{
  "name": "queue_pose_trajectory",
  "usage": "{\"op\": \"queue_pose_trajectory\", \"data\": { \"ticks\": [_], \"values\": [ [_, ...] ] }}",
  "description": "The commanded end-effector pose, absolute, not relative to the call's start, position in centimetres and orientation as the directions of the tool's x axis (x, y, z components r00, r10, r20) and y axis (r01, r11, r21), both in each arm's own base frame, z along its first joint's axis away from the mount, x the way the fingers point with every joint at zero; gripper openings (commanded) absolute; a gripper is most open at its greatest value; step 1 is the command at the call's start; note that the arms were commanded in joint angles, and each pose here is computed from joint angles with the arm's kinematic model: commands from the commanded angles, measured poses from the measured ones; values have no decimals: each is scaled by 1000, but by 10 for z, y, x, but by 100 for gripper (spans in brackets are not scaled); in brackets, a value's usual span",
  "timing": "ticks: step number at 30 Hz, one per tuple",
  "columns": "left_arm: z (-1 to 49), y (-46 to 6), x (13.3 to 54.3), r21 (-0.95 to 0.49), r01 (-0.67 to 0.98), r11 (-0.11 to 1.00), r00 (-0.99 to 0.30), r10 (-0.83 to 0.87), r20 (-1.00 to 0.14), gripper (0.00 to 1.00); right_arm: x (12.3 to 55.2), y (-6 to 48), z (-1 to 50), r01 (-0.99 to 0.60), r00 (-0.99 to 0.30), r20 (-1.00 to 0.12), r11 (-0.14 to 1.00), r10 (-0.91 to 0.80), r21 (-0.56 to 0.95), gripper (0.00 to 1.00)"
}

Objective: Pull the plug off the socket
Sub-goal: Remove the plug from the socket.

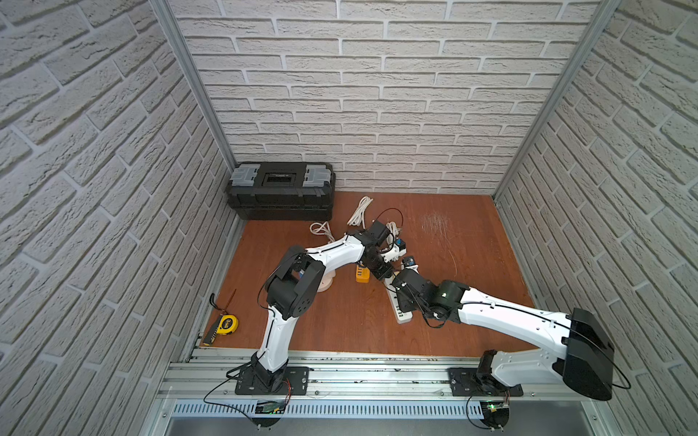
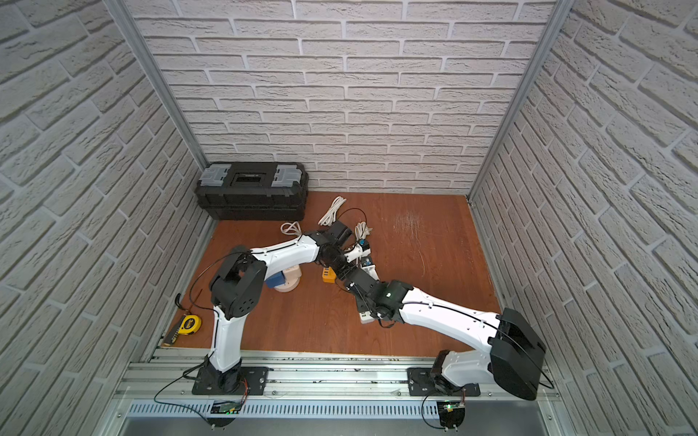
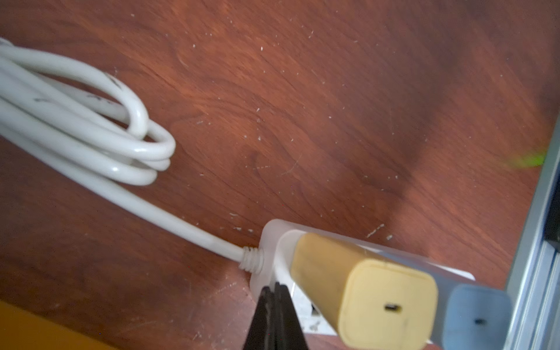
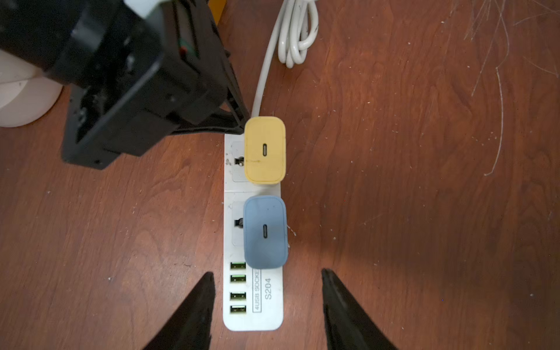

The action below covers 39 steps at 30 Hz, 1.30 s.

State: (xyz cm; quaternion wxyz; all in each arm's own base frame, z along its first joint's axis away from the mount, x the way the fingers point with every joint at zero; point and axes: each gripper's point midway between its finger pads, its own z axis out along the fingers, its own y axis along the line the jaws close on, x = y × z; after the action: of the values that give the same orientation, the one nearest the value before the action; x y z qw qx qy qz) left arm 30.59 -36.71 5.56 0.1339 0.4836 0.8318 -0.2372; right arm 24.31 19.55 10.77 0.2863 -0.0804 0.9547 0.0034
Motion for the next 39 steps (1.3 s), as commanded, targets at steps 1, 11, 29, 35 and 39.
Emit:
{"op": "queue_pose_trajectory", "data": {
  "ticks": [1,11,29,35,39],
  "values": [
    [39,-355,293,-282,863,419,-501,778,-379,0,252,204,110,-179,-817,-552,983,-168,-34,56],
    [42,-358,283,-348,857,379,-499,779,-380,0,258,199,90,-168,-837,-535,985,-116,48,56],
    [27,-350,296,-333,838,433,-535,773,-342,0,265,195,62,-155,-872,-471,988,-130,14,44],
    [18,-344,294,-330,833,444,-541,778,-320,0,265,194,62,-141,-868,-481,990,-121,7,27],
    [15,-341,294,-326,830,452,-546,779,-310,0,265,196,64,-143,-860,-490,989,-141,-34,20]
  ]
}}
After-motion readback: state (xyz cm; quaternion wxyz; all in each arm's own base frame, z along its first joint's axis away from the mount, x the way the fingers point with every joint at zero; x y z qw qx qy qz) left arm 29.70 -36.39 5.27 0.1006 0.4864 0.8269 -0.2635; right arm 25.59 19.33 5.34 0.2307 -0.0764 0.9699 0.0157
